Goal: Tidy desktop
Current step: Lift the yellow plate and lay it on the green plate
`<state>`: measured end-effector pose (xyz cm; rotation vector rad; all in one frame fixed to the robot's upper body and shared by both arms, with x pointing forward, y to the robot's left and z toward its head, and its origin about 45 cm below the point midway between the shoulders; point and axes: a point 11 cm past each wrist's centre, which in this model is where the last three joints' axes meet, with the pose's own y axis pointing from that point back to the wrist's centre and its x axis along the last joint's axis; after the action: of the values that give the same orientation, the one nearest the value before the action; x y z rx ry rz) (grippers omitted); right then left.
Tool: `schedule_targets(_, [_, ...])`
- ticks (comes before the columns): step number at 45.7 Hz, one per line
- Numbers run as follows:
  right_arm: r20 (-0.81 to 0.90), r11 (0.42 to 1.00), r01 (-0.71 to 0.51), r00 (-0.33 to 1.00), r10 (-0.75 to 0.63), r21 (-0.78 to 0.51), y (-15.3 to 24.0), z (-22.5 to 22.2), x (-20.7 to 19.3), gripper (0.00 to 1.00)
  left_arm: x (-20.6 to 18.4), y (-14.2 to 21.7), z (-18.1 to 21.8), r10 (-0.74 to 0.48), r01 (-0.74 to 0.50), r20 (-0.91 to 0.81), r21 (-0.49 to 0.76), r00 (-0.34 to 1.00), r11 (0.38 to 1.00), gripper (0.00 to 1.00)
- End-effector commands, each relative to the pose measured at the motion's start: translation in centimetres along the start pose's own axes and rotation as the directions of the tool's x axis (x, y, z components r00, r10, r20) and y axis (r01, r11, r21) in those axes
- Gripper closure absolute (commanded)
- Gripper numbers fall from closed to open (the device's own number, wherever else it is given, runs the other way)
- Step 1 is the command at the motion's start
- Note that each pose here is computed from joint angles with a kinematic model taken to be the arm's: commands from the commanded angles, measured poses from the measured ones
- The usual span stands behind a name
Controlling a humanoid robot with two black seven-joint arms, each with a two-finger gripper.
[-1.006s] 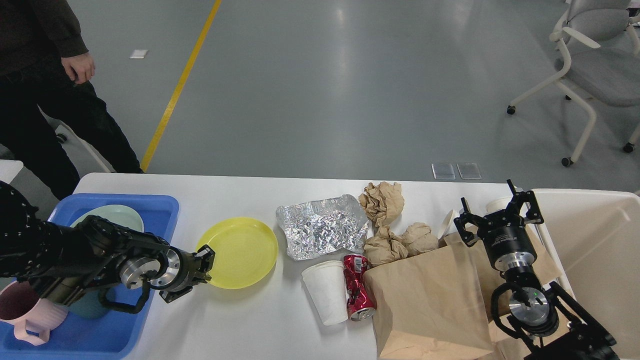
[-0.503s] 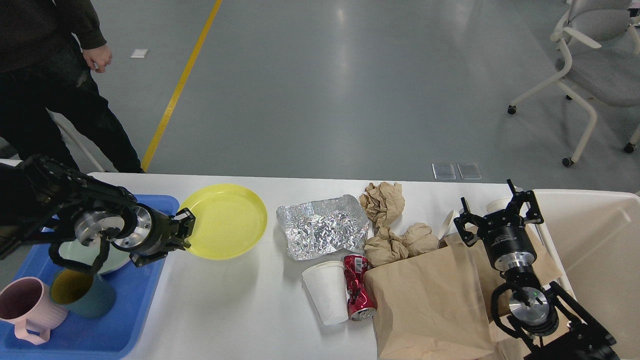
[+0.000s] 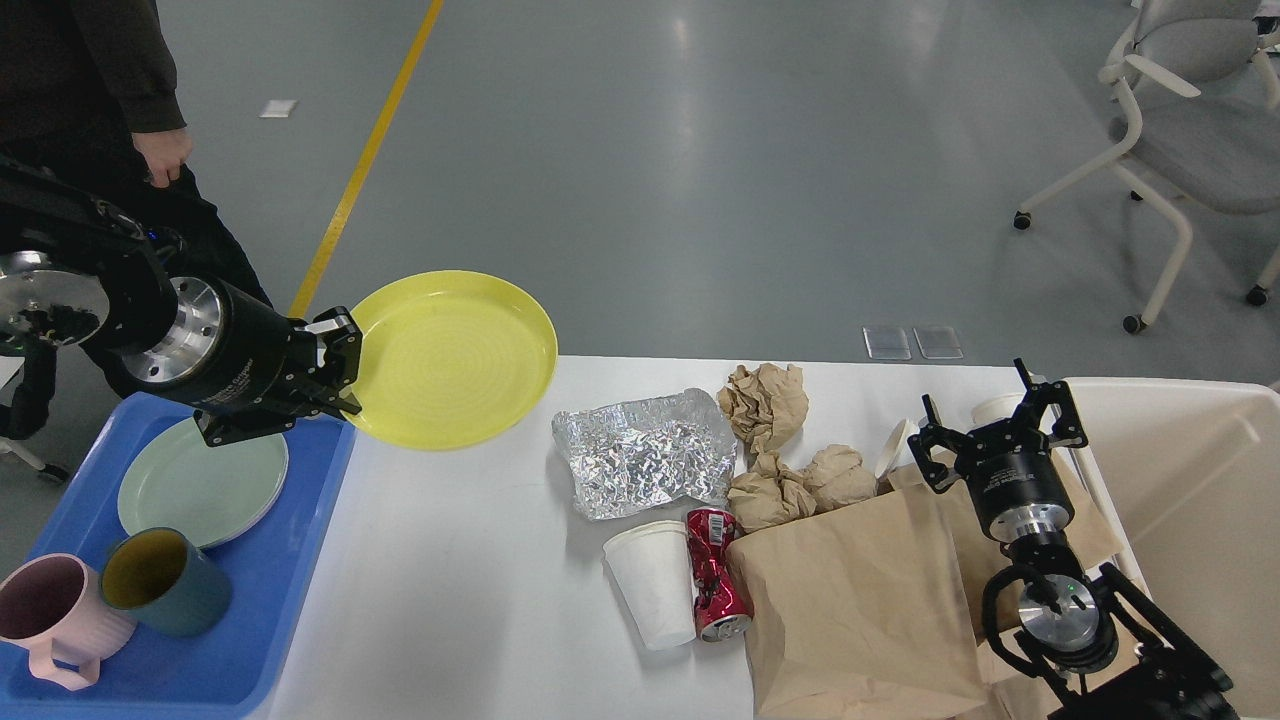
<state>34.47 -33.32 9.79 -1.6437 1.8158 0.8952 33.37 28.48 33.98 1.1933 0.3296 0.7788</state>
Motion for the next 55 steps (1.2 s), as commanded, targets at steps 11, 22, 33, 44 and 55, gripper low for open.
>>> schedule_targets(11, [0.000, 1.000, 0.000, 1.000, 0.000, 0.000, 0.0, 0.0, 0.0, 0.00, 8.8, -2.1, -6.0, 0.070, -0.067, -0.154, 0.028, 0.986, 0.997, 1.00])
schedule_targets(22, [0.000, 1.000, 0.000, 1.000, 0.000, 0.000, 0.0, 0.0, 0.0, 0.00, 14.5, -6.1, -13.3, 0.175, -0.151, -0.260, 0.109, 0.950, 0.982, 1.00])
schedule_targets(33, [0.000, 1.000, 0.000, 1.000, 0.000, 0.000, 0.0, 0.0, 0.0, 0.00, 15.3, -12.3, -21.5, 0.266, -0.193, -0.276, 0.266, 0.924, 0.945, 1.00])
schedule_targets(44, [0.000, 1.000, 0.000, 1.000, 0.000, 0.000, 0.0, 0.0, 0.0, 0.00, 15.9, -13.1, -23.0, 0.389, -0.311, -0.201, 0.334, 0.899, 0.890, 1.00])
schedule_targets(55, [0.000, 1.000, 0.000, 1.000, 0.000, 0.000, 0.0, 0.0, 0.0, 0.00, 15.4, -13.8, -23.2, 0.380, -0.302, -0.192, 0.341, 0.905, 0.890, 1.00])
